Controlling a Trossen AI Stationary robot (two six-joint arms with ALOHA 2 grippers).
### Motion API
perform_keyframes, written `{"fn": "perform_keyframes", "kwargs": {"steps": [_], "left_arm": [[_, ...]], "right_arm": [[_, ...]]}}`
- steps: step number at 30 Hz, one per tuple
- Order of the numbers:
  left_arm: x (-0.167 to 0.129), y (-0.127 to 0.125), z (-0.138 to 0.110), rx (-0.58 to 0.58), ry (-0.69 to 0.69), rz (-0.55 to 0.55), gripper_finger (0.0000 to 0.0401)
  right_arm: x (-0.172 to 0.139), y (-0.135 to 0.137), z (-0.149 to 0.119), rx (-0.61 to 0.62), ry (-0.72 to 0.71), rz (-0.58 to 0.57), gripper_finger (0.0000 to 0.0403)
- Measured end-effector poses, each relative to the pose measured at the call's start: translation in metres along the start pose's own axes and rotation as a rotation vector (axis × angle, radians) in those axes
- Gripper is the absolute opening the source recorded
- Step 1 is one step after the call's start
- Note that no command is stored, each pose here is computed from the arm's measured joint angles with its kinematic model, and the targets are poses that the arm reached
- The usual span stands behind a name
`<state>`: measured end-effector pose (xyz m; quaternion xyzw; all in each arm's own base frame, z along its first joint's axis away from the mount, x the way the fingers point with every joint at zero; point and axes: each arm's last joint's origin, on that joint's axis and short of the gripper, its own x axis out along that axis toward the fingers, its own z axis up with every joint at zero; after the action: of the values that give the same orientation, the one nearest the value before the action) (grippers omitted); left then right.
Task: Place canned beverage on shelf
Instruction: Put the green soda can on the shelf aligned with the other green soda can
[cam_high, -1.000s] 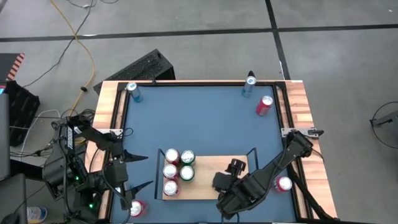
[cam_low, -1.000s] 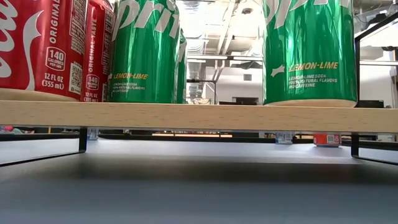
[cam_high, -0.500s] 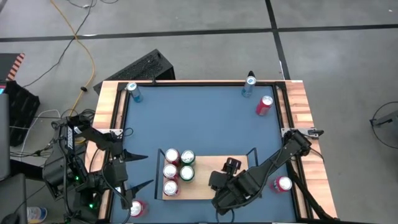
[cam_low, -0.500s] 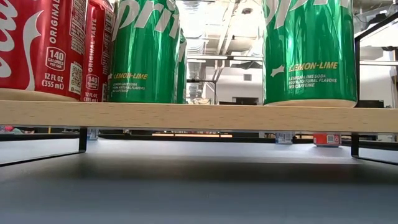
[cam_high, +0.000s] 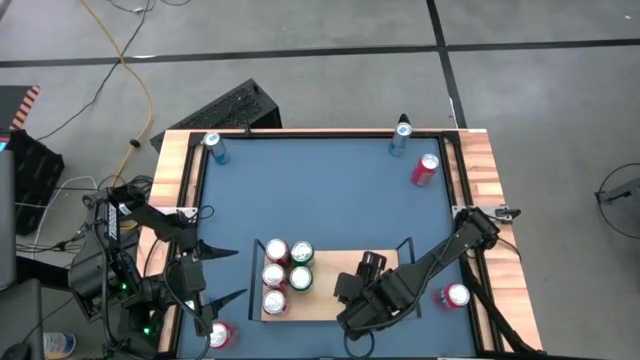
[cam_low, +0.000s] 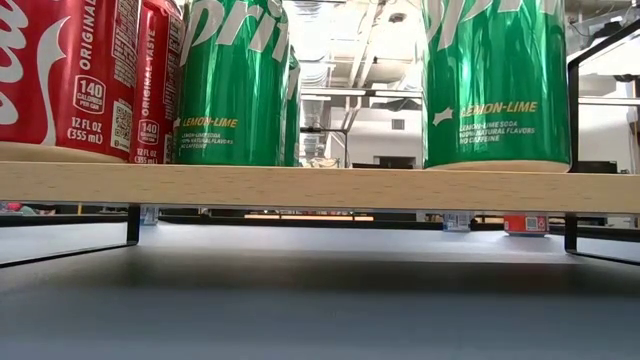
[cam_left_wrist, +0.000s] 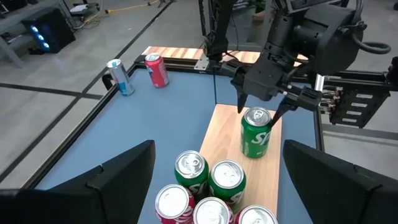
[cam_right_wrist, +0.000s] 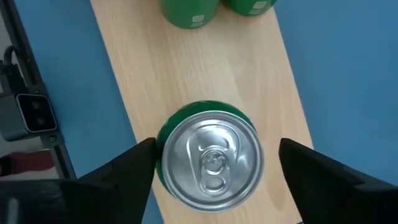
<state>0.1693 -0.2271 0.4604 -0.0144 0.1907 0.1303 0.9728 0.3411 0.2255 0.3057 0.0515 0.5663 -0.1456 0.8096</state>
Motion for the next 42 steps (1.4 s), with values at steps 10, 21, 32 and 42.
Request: {"fn": "perform_keyframes", "kwargs": {"steps": [10, 21, 32, 42], "left_arm": [[0.0, 0.0, 0.0, 0.0, 0.001, -0.001, 0.0339], [0.0, 0.0, 0.0, -0.001, 0.011, -0.009, 0.0339], [0.0, 0.0, 0.0, -0.001, 0.011, -0.009, 0.0339], [0.0, 0.0, 0.0, 0.004, 0.002, -0.002, 0.0339]], "right_arm": [[0.0, 0.002, 0.002, -0.029, -0.02, 0.021, 0.0226], [0.004, -0.003, 0.015, -0.09, -0.057, 0.044, 0.0151], [-0.028, 0.0, 0.023, -0.174, -0.083, 0.207, 0.0182], [-0.038, -0.008, 0.009, -0.208, -0.011, 0.104, 0.0332]]}}
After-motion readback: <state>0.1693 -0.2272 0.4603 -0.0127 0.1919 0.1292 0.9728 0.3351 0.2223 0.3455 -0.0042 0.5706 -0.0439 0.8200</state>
